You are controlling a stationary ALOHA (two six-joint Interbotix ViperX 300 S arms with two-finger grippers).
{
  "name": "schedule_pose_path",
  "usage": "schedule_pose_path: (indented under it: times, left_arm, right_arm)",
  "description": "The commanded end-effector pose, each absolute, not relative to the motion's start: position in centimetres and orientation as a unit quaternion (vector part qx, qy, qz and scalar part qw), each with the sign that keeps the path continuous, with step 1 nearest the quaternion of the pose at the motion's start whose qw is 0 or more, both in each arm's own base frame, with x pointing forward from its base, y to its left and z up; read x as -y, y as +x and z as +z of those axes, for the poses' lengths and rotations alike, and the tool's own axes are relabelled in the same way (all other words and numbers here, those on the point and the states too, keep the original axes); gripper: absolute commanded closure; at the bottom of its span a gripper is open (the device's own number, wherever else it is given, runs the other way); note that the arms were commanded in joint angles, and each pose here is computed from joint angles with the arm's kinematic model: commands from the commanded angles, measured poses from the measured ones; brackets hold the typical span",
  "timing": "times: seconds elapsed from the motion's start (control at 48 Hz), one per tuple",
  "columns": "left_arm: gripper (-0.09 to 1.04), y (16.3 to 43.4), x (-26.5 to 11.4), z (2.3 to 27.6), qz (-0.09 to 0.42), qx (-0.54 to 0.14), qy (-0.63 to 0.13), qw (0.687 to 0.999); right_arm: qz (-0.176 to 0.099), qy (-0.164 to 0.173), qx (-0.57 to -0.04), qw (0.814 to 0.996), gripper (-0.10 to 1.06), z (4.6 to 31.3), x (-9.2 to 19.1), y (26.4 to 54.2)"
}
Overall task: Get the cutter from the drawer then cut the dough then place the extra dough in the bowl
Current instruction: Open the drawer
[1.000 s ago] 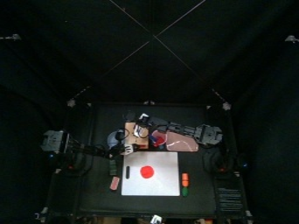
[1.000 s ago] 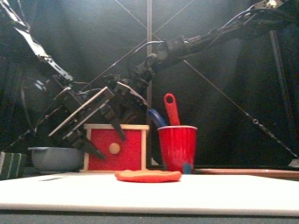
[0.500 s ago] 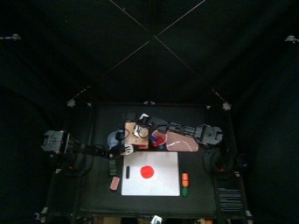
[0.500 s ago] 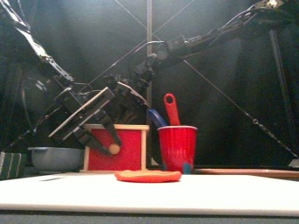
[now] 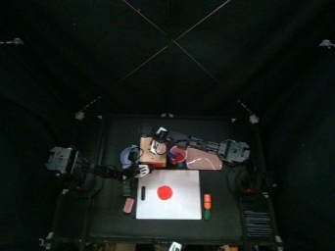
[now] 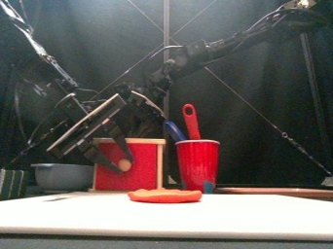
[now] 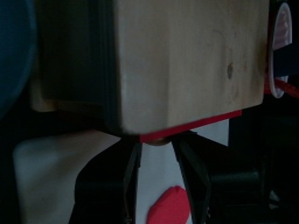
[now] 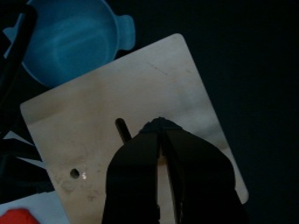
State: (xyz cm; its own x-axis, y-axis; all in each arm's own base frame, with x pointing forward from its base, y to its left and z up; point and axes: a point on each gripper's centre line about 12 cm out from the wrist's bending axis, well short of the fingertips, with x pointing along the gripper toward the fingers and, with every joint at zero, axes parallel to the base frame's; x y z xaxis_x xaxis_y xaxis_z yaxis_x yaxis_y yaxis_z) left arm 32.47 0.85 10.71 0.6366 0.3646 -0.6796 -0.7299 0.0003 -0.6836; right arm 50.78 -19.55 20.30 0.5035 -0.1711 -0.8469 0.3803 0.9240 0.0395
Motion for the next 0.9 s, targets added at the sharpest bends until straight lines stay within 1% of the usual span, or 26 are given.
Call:
schedule_pose_path:
  times: [0.021,0.208,0.542,0.708,0.896]
  left_arm:
    - [0.3,32.3,0.8,10.7,0.386,-0.167,-0.588,0.691]
    - [0.3,32.1,2.7,10.8,0.385,-0.169,-0.594,0.686]
    - [0.3,32.3,5.7,11.3,0.36,-0.181,-0.602,0.689]
    - [0.3,32.3,6.6,11.5,0.351,-0.187,-0.604,0.691]
    - [0.29,32.3,6.8,11.2,0.353,-0.19,-0.601,0.691]
  right_arm:
    - [-0.16,0.112,-0.478,0.856,0.94,20.4,19.5,50.4]
    - [-0.16,0.112,-0.478,0.856,0.94,20.4,19.5,50.4]
    - [-0.158,0.115,-0.489,0.85,0.94,19.5,19.4,50.5]
    - [-0.158,0.115,-0.489,0.85,0.94,19.5,19.3,50.5]
    - [-0.157,0.114,-0.489,0.85,0.94,19.5,19.2,50.5]
